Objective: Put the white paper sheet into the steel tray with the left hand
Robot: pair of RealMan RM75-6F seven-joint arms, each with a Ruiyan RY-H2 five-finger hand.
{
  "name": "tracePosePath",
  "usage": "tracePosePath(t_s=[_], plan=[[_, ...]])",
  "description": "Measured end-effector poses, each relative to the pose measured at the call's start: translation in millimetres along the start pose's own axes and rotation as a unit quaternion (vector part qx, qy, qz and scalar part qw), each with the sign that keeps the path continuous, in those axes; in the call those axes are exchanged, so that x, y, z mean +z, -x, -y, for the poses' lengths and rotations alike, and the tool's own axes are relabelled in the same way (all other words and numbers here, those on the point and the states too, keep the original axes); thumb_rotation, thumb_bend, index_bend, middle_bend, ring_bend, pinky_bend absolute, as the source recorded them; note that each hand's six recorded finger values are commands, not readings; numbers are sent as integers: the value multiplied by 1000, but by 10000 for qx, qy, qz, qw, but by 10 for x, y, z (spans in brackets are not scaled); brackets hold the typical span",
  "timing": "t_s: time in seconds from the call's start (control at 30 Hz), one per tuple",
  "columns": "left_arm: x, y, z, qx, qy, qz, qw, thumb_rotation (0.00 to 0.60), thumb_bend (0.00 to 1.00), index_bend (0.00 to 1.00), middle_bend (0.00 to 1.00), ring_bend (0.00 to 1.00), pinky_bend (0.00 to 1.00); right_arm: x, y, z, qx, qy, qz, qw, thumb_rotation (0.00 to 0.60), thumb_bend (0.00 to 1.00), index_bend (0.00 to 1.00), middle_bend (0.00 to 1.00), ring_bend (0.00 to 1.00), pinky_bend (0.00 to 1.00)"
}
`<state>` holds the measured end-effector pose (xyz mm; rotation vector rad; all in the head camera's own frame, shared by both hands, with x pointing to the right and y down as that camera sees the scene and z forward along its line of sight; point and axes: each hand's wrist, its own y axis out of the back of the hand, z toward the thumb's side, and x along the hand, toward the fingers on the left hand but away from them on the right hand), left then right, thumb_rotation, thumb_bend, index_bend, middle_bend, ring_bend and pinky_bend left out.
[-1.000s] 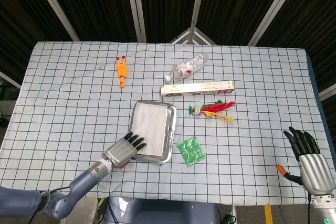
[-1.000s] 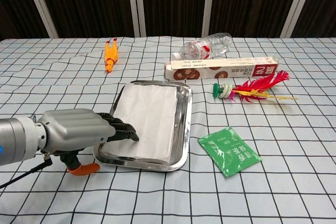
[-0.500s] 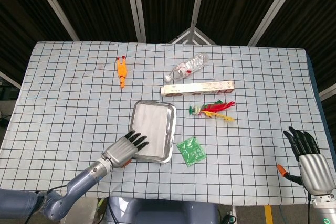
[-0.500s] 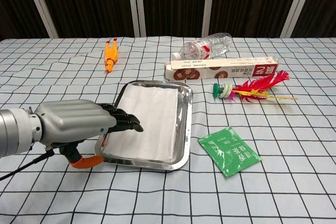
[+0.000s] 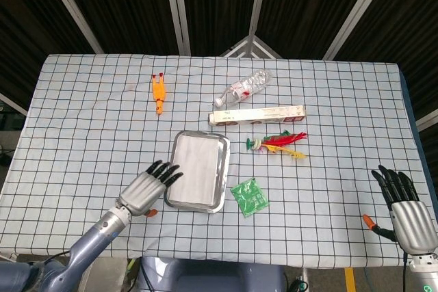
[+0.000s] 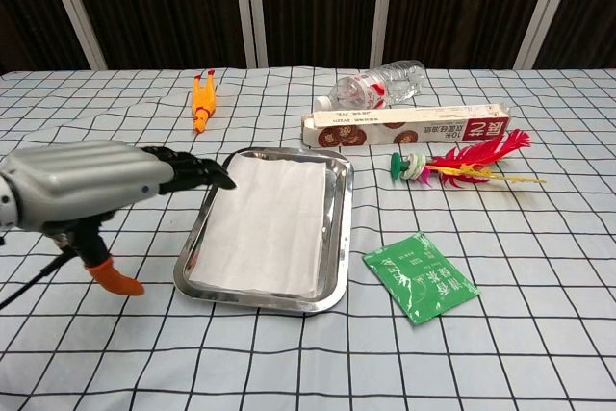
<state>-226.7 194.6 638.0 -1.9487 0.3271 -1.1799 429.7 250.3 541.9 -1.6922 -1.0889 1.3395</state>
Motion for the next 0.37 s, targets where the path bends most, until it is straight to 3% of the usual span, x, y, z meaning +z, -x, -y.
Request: tracePosePath(t_s=[0.2,0.37], plan=[[-409,581,-69,688,354,-754,9941,600,12,0,0,0,0,12,2,-7,-54,-87,-23,9999,600,291,0,0,0,0],[-736,1200,54,1018,438,-1404,9839,600,0,0,0,0,0,21,11,-24,-164,-257,-52,9995,600,290,0,0,0,0]])
